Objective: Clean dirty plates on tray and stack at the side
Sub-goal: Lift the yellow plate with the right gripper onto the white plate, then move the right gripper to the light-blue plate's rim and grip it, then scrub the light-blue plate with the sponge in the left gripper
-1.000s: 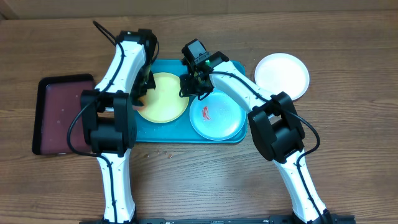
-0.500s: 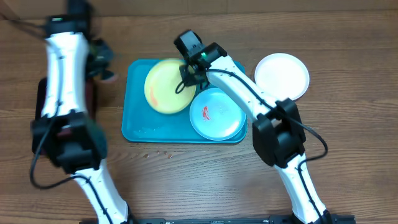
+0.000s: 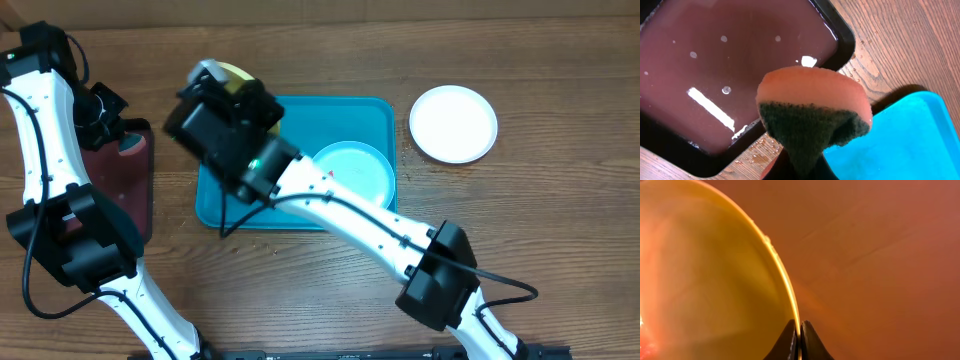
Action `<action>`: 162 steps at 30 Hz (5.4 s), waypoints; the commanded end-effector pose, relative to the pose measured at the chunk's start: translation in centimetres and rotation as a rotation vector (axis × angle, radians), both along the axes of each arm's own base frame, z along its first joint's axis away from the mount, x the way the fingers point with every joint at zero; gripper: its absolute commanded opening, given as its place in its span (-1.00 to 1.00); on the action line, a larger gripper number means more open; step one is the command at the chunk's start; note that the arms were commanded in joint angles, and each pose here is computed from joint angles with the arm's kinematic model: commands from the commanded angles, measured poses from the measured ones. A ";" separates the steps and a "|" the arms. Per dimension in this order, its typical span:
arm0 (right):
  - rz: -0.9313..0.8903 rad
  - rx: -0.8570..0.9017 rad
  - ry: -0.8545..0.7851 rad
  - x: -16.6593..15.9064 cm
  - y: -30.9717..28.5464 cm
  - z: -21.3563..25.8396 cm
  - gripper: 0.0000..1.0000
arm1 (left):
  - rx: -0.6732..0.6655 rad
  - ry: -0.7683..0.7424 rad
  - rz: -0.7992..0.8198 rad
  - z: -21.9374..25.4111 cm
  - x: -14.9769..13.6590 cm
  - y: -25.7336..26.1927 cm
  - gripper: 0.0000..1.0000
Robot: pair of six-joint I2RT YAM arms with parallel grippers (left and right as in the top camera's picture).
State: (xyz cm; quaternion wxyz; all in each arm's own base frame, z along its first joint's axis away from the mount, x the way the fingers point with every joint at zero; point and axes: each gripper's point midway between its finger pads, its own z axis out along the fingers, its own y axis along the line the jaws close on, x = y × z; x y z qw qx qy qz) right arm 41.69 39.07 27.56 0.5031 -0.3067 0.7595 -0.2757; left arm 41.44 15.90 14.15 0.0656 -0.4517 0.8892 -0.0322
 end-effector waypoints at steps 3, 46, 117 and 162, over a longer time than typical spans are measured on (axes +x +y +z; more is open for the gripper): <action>-0.074 -0.301 -0.125 -0.4 -2.1 5.2 -0.92 | -0.018 -0.011 0.023 0.2 0.0 -0.1 -0.92; -0.915 1.006 0.918 4.3 -45.3 -17.1 -0.92 | -0.058 -0.033 -0.064 0.3 0.9 -2.3 -0.92; -0.400 0.494 1.295 -4.4 -22.9 -26.8 -0.40 | -0.145 -0.084 -0.170 0.6 2.0 -5.2 -0.91; -0.553 0.865 1.253 -3.4 -16.2 -26.6 -0.92 | -0.146 -0.069 -0.822 0.6 1.9 -26.2 -0.91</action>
